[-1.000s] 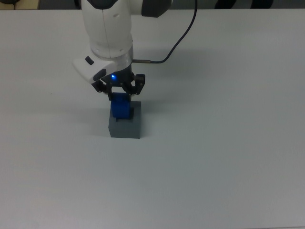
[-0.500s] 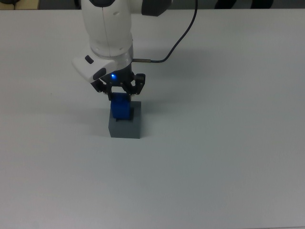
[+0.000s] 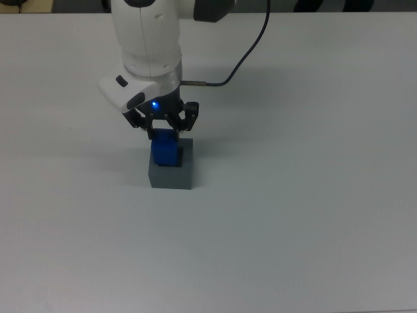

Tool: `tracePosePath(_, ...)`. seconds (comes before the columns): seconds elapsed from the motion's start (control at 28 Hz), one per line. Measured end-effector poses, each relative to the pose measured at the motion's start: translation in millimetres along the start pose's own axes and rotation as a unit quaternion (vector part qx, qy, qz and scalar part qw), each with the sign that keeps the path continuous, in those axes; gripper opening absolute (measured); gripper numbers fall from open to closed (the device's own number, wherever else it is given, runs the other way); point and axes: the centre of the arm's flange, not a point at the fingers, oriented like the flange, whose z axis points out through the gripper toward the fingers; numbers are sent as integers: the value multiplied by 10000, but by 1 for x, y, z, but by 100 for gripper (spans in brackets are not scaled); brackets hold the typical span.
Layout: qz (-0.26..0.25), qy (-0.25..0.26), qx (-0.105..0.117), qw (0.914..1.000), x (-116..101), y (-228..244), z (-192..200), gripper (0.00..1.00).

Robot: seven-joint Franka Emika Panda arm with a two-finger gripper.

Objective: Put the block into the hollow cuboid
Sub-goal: 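Lower the blue block into the grey cube's opening and hold it, then open the gripper to release the blue block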

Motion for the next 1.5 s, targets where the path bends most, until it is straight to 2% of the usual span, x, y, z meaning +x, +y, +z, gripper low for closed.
tracePosePath(1.07,131,-9,11,9999,-1,-7,6,51)
tracePosePath(1.36,91,-148,4,9998,-8,-16,19,51)
tracePosePath(1.43,95,-156,3,9998,-9,-16,20,54)
tracePosePath(1.5,100,-155,3,9998,-9,-16,20,63)
